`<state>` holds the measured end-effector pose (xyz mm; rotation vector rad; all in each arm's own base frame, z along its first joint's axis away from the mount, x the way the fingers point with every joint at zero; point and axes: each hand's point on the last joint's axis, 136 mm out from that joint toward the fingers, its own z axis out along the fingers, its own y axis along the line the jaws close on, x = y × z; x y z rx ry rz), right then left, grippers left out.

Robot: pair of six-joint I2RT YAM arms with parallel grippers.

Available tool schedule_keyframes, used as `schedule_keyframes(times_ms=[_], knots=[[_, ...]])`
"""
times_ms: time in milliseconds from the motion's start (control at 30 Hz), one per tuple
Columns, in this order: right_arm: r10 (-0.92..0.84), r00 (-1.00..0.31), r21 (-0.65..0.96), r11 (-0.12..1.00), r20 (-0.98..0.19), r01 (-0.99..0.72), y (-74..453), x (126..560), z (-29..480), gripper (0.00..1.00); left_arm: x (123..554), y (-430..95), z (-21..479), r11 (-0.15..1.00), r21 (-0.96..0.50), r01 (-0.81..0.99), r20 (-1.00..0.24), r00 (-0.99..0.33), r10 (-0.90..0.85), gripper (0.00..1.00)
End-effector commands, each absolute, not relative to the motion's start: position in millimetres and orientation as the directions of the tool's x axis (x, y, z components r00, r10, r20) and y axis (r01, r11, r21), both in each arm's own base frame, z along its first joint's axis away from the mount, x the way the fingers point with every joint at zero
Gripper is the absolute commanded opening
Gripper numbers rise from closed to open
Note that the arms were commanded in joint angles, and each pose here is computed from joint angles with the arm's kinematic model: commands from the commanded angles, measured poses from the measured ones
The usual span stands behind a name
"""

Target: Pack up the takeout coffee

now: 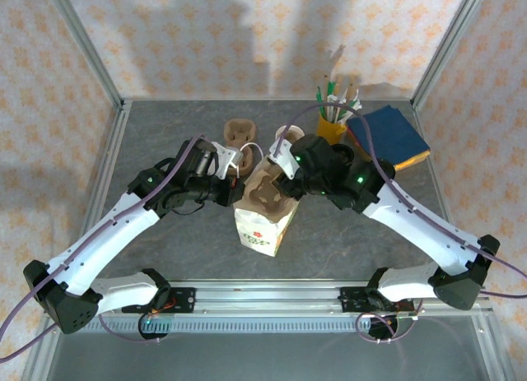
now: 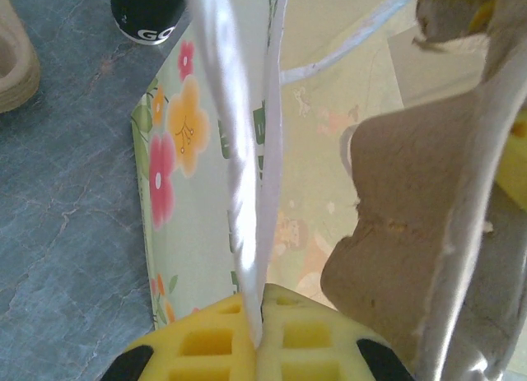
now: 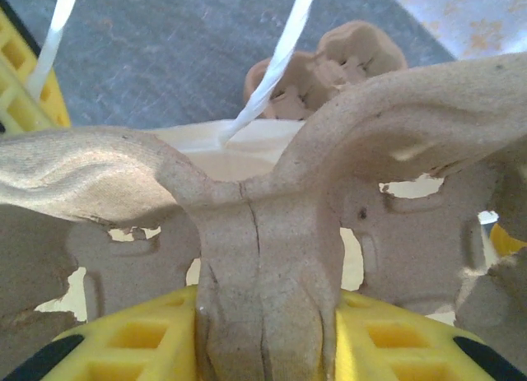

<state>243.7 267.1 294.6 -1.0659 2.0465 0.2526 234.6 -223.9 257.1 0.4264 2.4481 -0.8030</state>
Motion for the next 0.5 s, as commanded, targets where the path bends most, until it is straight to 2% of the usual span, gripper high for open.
schedule_keyframes(times_ms=[0, 233, 467], knots=[[-0.6, -0.313, -0.236, 0.661, -0.736, -0.712, 258.0, 255.5, 296.6, 0.38, 233.9, -223.3, 262.0, 0.77, -0.449, 0.453, -0.572, -0.808, 0.141, 0.06], [-0.643, -0.331, -0.301, 0.671, -0.691, -0.677, 251.3, 266.0, 282.0, 0.38, 235.4, -225.3, 263.9, 0.766, -0.455, 0.454, -0.574, -0.807, 0.137, 0.05], [-0.652, -0.325, -0.163, 0.572, -0.685, -0.804, 270.5, 236.4, 269.6, 0.38, 237.6, -225.9, 263.3, 0.77, -0.452, 0.451, -0.573, -0.808, 0.137, 0.05]])
